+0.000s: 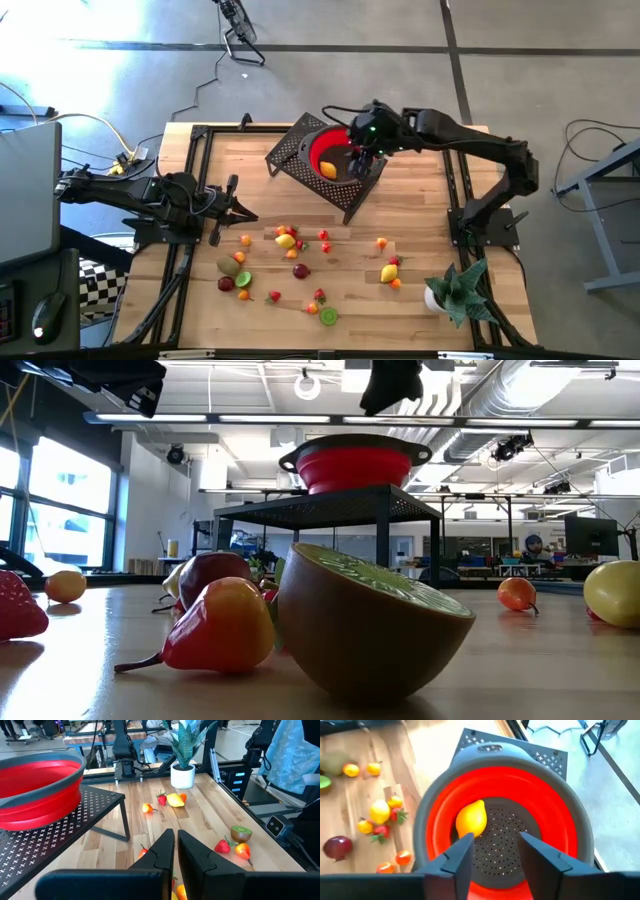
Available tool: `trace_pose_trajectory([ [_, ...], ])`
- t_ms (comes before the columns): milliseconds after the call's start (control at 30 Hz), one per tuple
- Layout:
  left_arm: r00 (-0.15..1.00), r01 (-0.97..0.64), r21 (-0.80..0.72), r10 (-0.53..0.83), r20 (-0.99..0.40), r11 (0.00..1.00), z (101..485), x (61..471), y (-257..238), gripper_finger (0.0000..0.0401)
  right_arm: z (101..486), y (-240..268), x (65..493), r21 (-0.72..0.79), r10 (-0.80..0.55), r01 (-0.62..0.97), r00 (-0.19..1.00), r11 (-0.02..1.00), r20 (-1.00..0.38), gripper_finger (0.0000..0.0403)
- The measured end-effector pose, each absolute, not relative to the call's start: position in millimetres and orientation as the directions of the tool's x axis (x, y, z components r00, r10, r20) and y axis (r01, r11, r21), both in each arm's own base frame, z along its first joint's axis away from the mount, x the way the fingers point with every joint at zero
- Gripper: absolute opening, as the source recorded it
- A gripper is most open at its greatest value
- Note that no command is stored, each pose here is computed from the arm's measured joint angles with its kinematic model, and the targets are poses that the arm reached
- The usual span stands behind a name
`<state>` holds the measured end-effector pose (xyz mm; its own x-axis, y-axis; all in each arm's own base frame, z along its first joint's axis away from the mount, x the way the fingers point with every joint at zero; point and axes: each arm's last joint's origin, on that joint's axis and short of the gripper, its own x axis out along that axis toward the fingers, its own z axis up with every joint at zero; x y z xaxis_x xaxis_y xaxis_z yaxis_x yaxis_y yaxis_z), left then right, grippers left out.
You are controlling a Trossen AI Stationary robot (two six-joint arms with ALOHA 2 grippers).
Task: Pick & Place Fruit
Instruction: Put the pear into the strainer bowl on the shelf
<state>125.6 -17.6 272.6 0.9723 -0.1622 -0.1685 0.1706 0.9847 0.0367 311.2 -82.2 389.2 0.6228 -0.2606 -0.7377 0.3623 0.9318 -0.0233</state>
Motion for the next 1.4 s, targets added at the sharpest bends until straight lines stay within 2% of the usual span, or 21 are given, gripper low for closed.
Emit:
trace_pose_trajectory([
  [367, 0.972, 0.171, 0.037, -0.162, -0.168, 0.985, 272.6, 125.6, -17.6, 0.0019, 399.0, -48.1, 287.3, -0.004, -0.191, 0.308, 0.581, 0.951, -0.791, 0.0053],
  [567, 0.972, 0.171, 0.037, -0.162, -0.167, 0.985, 272.7, 125.6, -17.6, 0.0019, 401.4, -27.9, 274.7, 0.019, -0.15, 0.292, 0.544, 0.956, -0.825, 0.0027],
  [833, 0.972, 0.171, 0.037, -0.163, -0.167, 0.985, 272.7, 125.6, -17.6, 0.0019, 405.7, -5.9, 261.2, -0.014, -0.193, 0.33, 0.516, 0.944, -0.835, 0.0021],
  [1000, 0.973, 0.17, 0.037, -0.162, -0.167, 0.985, 272.7, 125.6, -17.6, 0.0019, 403.4, 4.9, 248.6, -0.04, -0.237, 0.352, 0.538, 0.935, -0.809, 0.0021],
  [1200, 0.973, 0.17, 0.037, -0.162, -0.167, 0.985, 272.7, 125.6, -17.6, 0.0019, 380.6, 10.6, 234.3, 0.016, -0.233, 0.374, 0.61, 0.927, -0.757, 0.0021],
  [1400, 0.973, 0.171, 0.037, -0.162, -0.167, 0.985, 272.8, 125.5, -17.6, 0.0019, 351.3, 10.8, 222.3, 0.097, -0.191, 0.404, 0.614, 0.91, -0.765, 0.0021],
])
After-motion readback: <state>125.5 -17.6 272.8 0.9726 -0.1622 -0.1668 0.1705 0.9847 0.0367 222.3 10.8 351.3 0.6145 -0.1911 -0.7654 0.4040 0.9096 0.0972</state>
